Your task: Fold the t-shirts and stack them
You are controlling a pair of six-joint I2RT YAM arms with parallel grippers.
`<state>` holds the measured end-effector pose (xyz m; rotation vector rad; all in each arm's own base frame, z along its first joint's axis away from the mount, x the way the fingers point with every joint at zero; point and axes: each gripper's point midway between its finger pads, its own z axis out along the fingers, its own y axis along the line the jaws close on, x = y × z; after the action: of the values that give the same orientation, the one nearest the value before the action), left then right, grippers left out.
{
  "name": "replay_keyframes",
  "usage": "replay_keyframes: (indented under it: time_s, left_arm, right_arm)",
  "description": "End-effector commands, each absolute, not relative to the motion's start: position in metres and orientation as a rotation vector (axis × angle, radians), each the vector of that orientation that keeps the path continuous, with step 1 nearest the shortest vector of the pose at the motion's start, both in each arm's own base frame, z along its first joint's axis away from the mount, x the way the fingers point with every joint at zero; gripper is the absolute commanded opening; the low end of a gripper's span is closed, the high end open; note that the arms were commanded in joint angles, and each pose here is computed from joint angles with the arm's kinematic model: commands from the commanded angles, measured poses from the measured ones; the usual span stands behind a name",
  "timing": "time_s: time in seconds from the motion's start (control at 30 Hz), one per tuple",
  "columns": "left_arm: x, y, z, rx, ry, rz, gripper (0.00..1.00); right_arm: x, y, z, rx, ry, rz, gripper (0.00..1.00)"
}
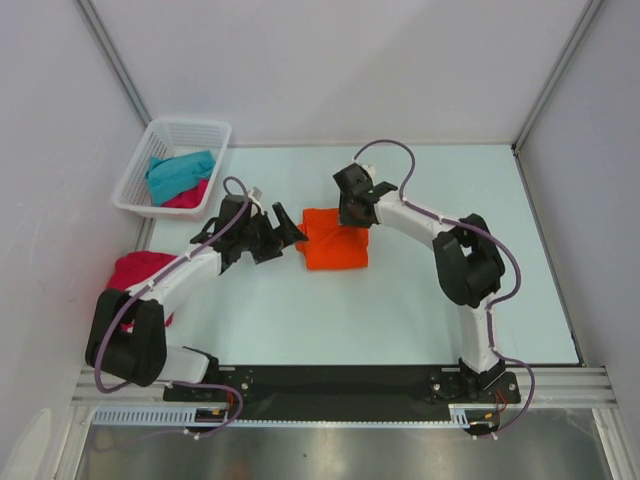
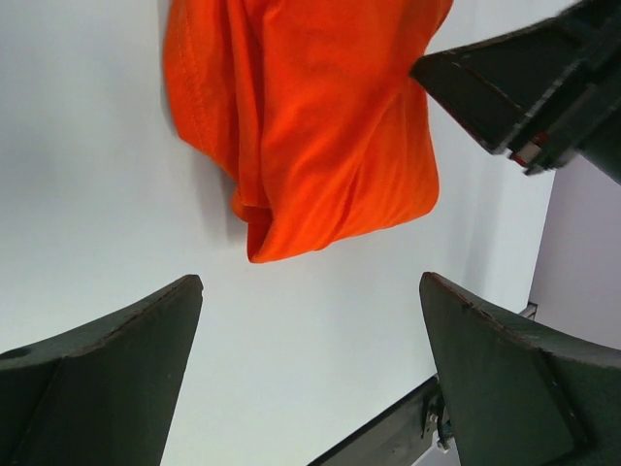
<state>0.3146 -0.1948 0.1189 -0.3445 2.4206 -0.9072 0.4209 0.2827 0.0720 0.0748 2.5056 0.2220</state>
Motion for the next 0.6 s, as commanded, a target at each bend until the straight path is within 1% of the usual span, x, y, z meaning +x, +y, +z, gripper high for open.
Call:
replay_keyframes:
  time_s: [0.0,0.03,0.07,0.1,0.13,0.17,0.23,0.27,0.33,0.4,0.47,0.5,0.53,0.57]
  left_arm:
    - [0.32,-0.189,0.17,-0.261,2.258,-0.904,0.99]
    - [0.32,-0.188,0.181,-0.246,2.221,-0.9,0.99]
    - [0.317,-0.184,0.21,-0.214,2.129,-0.903,0.99]
    - [0.314,-0.182,0.225,-0.197,2.081,-0.903,1.0]
    - [0.31,-0.179,0.244,-0.169,2.024,-0.906,0.99]
    - [0.302,-0.174,0.275,-0.15,1.938,-0.91,0.99]
    - [0.289,-0.17,0.316,-0.111,1.849,-0.921,1.0]
    - [0.276,-0.167,0.328,-0.095,1.832,-0.934,1.0]
    - [0.263,-0.166,0.346,-0.084,1.814,-0.953,1.0]
    - [0.245,-0.162,0.344,-0.091,1.847,-0.96,0.99]
    - [0.233,-0.158,0.331,-0.1,1.887,-0.953,1.0]
    - [0.225,-0.153,0.332,-0.105,1.871,-0.949,0.99]
    - [0.223,-0.151,0.317,-0.114,1.897,-0.937,0.99]
    - [0.22,-0.149,0.309,-0.12,1.914,-0.925,0.99]
  right_arm:
    - [0.413,0.291,0.21,0.089,2.234,0.326,0.43]
    - [0.404,0.289,0.241,0.101,2.174,0.359,0.43]
    - [0.391,0.297,0.257,0.083,2.15,0.393,0.43]
    - [0.382,0.299,0.27,0.089,2.134,0.422,0.44]
    - [0.369,0.299,0.297,0.093,2.093,0.485,0.44]
    - [0.357,0.307,0.31,0.082,2.082,0.542,0.45]
    - [0.333,0.322,0.341,0.079,2.057,0.719,0.46]
    - [0.313,0.329,0.364,0.056,2.022,0.812,0.46]
    - [0.288,0.341,0.4,0.062,1.961,0.948,0.47]
    - [0.245,0.357,0.439,0.013,1.879,1.108,0.46]
    - [0.214,0.352,0.468,0.029,1.786,1.146,0.45]
    - [0.178,0.365,0.479,-0.02,1.753,1.21,0.45]
    - [0.177,0.357,0.478,0.03,1.722,1.148,0.45]
    - [0.167,0.355,0.488,0.05,1.681,1.169,0.45]
